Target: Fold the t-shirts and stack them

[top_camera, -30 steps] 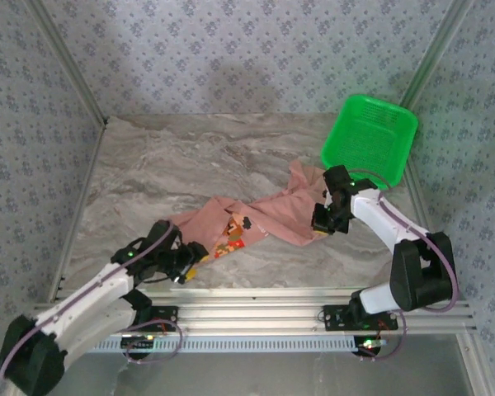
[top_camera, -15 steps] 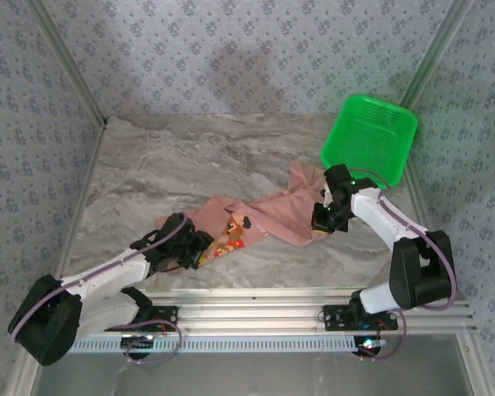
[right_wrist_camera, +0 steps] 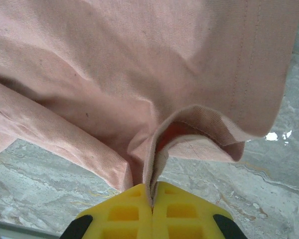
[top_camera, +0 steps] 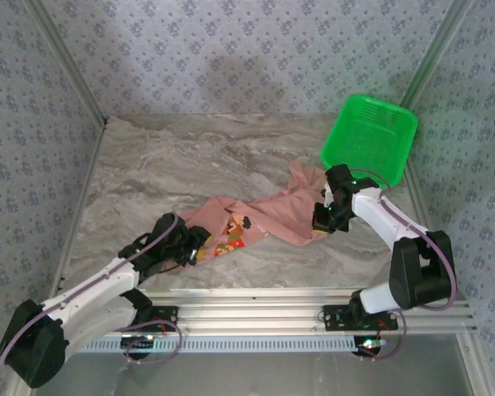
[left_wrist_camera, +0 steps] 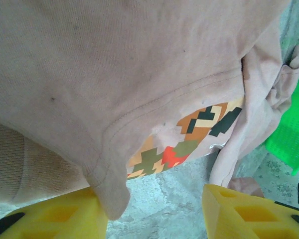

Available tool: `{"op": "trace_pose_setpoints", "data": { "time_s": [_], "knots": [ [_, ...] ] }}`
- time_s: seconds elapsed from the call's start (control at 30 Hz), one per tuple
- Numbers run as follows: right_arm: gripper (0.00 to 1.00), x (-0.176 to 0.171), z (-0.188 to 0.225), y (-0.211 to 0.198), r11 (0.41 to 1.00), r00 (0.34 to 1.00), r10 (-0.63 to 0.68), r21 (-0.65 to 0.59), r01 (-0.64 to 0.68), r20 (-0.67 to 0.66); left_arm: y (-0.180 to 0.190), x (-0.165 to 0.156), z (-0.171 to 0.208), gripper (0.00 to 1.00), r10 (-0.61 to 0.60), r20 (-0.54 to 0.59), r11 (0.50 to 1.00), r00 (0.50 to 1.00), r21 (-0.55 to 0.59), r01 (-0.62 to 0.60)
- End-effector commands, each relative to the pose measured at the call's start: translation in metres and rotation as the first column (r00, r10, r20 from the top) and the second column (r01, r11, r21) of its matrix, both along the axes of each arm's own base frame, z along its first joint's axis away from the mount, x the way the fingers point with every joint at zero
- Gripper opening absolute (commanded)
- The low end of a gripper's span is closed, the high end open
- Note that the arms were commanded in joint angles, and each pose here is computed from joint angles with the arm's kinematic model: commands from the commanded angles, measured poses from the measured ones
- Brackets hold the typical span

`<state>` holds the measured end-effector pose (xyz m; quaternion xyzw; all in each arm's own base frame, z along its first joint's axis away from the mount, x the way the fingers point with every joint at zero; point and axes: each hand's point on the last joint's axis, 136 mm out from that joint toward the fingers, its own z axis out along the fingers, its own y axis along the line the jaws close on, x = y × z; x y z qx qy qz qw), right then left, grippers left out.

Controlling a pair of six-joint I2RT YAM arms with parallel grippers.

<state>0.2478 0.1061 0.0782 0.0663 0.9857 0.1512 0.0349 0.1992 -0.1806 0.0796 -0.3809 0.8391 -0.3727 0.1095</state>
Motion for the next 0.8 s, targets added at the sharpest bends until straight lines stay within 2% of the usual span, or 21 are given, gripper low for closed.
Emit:
{"op": "trace_pose_setpoints", "data": {
  "time_s": [0.0,0.6,0.77],
  "knots": [
    [0.0,-0.001,0.004,0.001,1.0,1.0,0.014,0.012,-0.014,0.001,0.02,-0.015,-0.02,0.51,0.074,-0.122,0.996,0.99,0.065,-0.066],
    [0.0,-0.001,0.003,0.0,1.0,1.0,0.012,0.01,-0.012,0.001,0.023,-0.007,-0.039,0.5,0.082,-0.145,0.99,0.986,0.126,-0.064],
    [0.0,-0.001,0.005,0.0,1.0,1.0,0.01,0.011,-0.01,0.002,0.025,-0.003,-0.042,0.42,0.085,-0.155,0.984,0.984,0.168,-0.059]
  ]
}}
